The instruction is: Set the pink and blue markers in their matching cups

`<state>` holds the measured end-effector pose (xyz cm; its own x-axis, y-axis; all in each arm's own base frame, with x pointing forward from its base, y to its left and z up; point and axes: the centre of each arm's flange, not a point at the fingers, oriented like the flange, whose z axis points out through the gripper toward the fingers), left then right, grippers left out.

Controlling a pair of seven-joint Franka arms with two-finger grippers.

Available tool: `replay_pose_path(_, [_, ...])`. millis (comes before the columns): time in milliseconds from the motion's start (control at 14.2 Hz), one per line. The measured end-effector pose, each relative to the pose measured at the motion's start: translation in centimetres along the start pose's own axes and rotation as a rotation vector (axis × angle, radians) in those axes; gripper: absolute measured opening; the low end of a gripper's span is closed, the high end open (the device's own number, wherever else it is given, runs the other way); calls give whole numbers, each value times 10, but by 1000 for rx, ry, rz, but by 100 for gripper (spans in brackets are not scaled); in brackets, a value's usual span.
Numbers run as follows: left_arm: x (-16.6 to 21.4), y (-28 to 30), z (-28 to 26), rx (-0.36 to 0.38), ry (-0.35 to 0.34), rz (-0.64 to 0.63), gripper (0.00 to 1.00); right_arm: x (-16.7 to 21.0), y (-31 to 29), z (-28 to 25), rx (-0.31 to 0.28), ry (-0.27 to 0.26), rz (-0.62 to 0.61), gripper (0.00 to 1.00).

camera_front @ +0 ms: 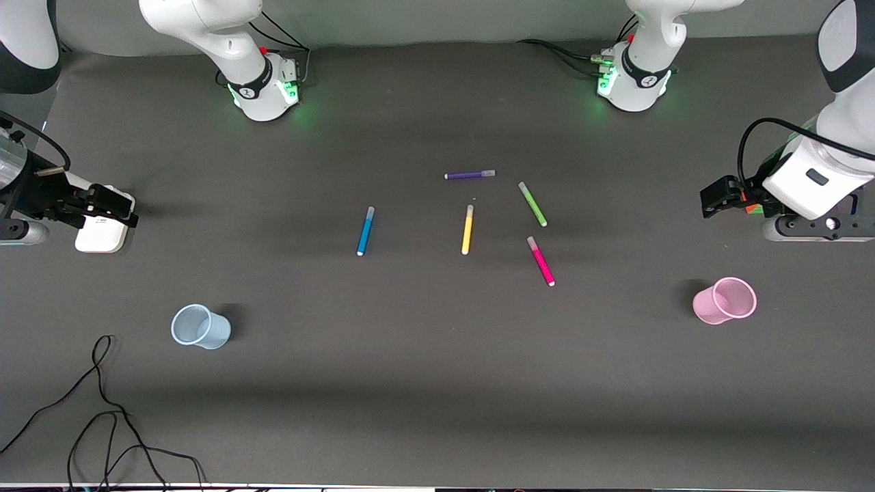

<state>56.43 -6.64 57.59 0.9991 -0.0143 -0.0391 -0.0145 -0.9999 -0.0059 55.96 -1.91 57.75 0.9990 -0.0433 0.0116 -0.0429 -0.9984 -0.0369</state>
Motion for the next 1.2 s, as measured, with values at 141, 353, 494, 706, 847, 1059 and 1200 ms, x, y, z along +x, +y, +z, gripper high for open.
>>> replay_pose_path(141, [0,0,0,0,0,0,100,0,0,0,0,-1,0,100])
replay_pose_path(353, [0,0,0,0,0,0,100,3,-1,4,0,-6,-1,100])
replay_pose_path(494, [0,0,0,0,0,0,100,7,-10,15,38,-30,0,100])
replay_pose_path(706, [0,0,0,0,-1,1,100,26,-55,55,145,-139,-12,100])
replay_pose_path(847, [0,2,1,0,-4,3,100,45,-97,91,177,-217,16,100])
replay_pose_path(1059, [-6,12,10,-2,-55,22,100,56,-170,172,154,-352,53,100])
replay_pose_path(1200, [-11,35,21,-5,-95,54,100,48,-214,235,119,-450,65,100])
